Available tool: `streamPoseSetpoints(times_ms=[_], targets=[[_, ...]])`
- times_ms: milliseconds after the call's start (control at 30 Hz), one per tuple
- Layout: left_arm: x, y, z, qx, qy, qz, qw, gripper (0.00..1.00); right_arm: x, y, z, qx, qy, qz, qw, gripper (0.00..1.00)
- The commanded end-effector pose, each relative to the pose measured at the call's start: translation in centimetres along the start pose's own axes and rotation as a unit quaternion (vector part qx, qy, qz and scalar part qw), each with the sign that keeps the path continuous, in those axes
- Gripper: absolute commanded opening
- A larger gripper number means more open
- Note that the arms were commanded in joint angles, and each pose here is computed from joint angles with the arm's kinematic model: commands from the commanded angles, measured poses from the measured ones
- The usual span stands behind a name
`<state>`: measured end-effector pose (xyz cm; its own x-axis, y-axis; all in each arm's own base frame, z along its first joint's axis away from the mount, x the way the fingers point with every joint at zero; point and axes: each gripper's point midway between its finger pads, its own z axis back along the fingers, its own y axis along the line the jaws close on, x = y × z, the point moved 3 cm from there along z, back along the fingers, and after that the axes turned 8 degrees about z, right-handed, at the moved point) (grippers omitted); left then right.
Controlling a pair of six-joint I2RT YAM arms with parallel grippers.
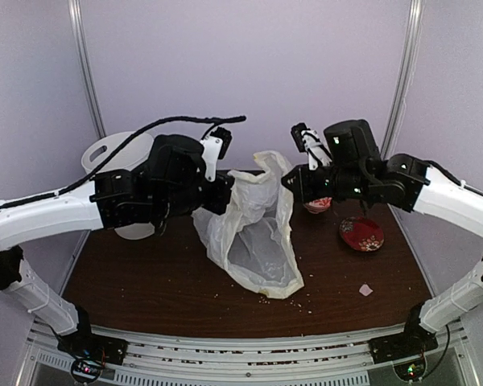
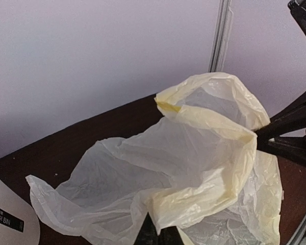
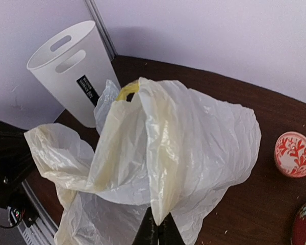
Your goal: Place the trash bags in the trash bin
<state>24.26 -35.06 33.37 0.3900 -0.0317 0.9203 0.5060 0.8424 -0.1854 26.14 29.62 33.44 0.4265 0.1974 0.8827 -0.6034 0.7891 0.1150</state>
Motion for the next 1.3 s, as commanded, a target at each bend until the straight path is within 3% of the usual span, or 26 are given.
streamPoseSetpoints(times_ms=[0, 133, 200, 300, 400, 467, 533, 600, 667, 733, 800, 867, 967, 1133, 1267], targets=[[7.7, 0.5, -1.3, 0.03, -0.078, 0.006, 0.996, 0.0, 8.1, -3.5, -0.4, -0.084, -0.06, 0.017, 0.995, 0.0], [16.6, -1.5, 0.4, 0.021, -0.178, -0.013, 0.984, 0.0, 17.7, -3.4, 3.6, -0.112, -0.156, 0.046, 0.98, 0.0], [20.8, -2.5, 2.4, 0.002, -0.226, -0.024, 0.974, 0.0, 22.5, -2.9, 8.2, -0.104, -0.229, 0.036, 0.967, 0.0], [26.8, -3.6, 8.2, -0.036, -0.318, -0.031, 0.947, 0.0, 26.0, -0.7, 15.6, -0.06, -0.33, 0.041, 0.941, 0.0], [28.6, -5.1, 13.2, -0.064, -0.393, -0.053, 0.916, 0.0, 26.6, 2.0, 21.7, -0.027, -0.401, 0.073, 0.913, 0.0], [26.9, -5.9, 14.3, -0.07, -0.401, -0.079, 0.91, 0.0, 24.9, 3.0, 22.5, -0.028, -0.394, 0.09, 0.914, 0.0], [22.6, -5.7, 12.2, -0.064, -0.35, -0.093, 0.93, 0.0, 21.4, 3.7, 19.8, -0.031, -0.342, 0.119, 0.932, 0.0], [13.8, -3.7, 7.1, -0.025, -0.247, -0.1, 0.964, 0.0, 14.7, 3.7, 14.3, -0.04, -0.246, 0.156, 0.956, 0.0], [1.7, -0.1, 2.4, 0.028, -0.114, -0.094, 0.989, 0.0, 4.1, 2.3, 7.3, -0.062, -0.123, 0.169, 0.976, 0.0], [-8.8, 1.3, 1.0, -0.003, 0.019, -0.075, 0.997, 0.0, -6.9, 2.2, 3.1, -0.009, 0.004, 0.164, 0.986, 0.0], [-14.3, 1.4, 2.0, -0.031, 0.093, -0.04, 0.994, 0.0, -13.4, 3.6, 2.8, 0.06, 0.074, 0.124, 0.988, 0.0], [-15.4, 1.4, 3.7, -0.035, 0.109, -0.011, 0.993, 0.0, -14.6, 5.3, 4.6, 0.095, 0.069, 0.088, 0.989, 0.0], [-13.0, 1.7, 5.3, -0.037, 0.073, 0.019, 0.996, 0.0, -12.5, 6.4, 6.8, 0.12, 0.035, 0.054, 0.991, 0.0], [-5.9, 1.1, 6.1, -0.01, -0.015, -0.012, 1.0, 0.0, -6.7, 8.1, 7.8, 0.125, -0.004, 0.097, 0.987, 0.0], [1.4, -0.3, 5.5, 0.016, -0.081, -0.048, 0.995, 0.0, -0.5, 6.8, 6.9, 0.037, -0.039, 0.129, 0.99, 0.0]])
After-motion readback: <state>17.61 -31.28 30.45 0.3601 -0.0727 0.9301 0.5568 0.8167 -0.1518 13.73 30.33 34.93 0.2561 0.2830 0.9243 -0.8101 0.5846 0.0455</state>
